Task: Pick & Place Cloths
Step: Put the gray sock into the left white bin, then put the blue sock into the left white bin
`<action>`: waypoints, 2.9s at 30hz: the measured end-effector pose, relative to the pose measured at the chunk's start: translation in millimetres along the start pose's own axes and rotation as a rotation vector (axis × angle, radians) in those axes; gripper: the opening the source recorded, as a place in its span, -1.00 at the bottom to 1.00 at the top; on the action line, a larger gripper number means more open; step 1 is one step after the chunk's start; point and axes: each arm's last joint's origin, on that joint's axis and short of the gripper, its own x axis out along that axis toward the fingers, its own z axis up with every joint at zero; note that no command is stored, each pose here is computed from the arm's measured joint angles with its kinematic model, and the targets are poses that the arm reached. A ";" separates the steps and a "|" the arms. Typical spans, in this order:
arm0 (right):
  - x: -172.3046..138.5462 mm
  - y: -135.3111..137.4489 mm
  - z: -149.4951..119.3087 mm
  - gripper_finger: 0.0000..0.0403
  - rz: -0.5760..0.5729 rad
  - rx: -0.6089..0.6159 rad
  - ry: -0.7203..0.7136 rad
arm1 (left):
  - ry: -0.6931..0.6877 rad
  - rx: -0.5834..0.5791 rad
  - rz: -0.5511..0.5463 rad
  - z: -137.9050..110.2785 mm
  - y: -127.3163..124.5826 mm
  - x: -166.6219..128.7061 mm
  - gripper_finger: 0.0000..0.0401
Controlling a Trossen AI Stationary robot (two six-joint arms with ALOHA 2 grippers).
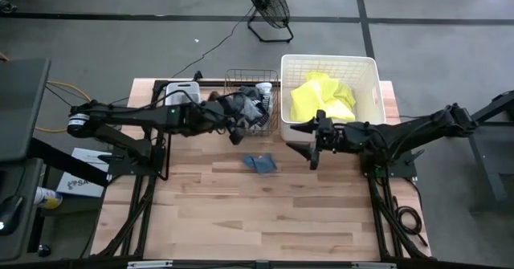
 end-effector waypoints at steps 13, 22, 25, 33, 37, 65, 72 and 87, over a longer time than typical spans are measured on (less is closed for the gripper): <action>-0.1 -2.2 -1.9 0.44 -0.064 -0.006 0.007 | 0.194 -0.062 0.642 -29.5 40.0 -16.1 -1.00; -0.6 -6.2 -0.8 0.44 -0.199 -0.007 -0.031 | 0.471 -0.171 0.760 -49.0 91.8 -9.6 -0.99; -0.8 -7.1 -0.4 0.44 -0.230 -0.008 -0.040 | 0.534 -0.182 0.784 -53.8 109.0 -6.3 -0.99; -0.8 -7.1 -0.4 0.44 -0.232 0.062 -0.049 | 0.685 -0.209 0.801 -73.6 148.4 0.0 -0.99; -0.9 -7.4 -0.4 0.44 -0.240 0.066 -0.052 | 0.717 -0.280 0.749 -88.7 165.5 6.8 -0.99; -1.3 -9.1 0.0 0.44 -0.301 0.100 -0.076 | 0.789 -0.515 0.596 -149.9 211.2 10.6 -0.81; -1.3 -9.1 -0.7 0.44 -0.295 0.110 -0.070 | 0.813 -0.523 0.564 -141.1 210.5 8.0 -0.31; -1.1 -8.9 -0.9 0.44 -0.289 0.109 -0.067 | 0.820 -0.487 0.519 -72.9 211.1 -13.0 -0.11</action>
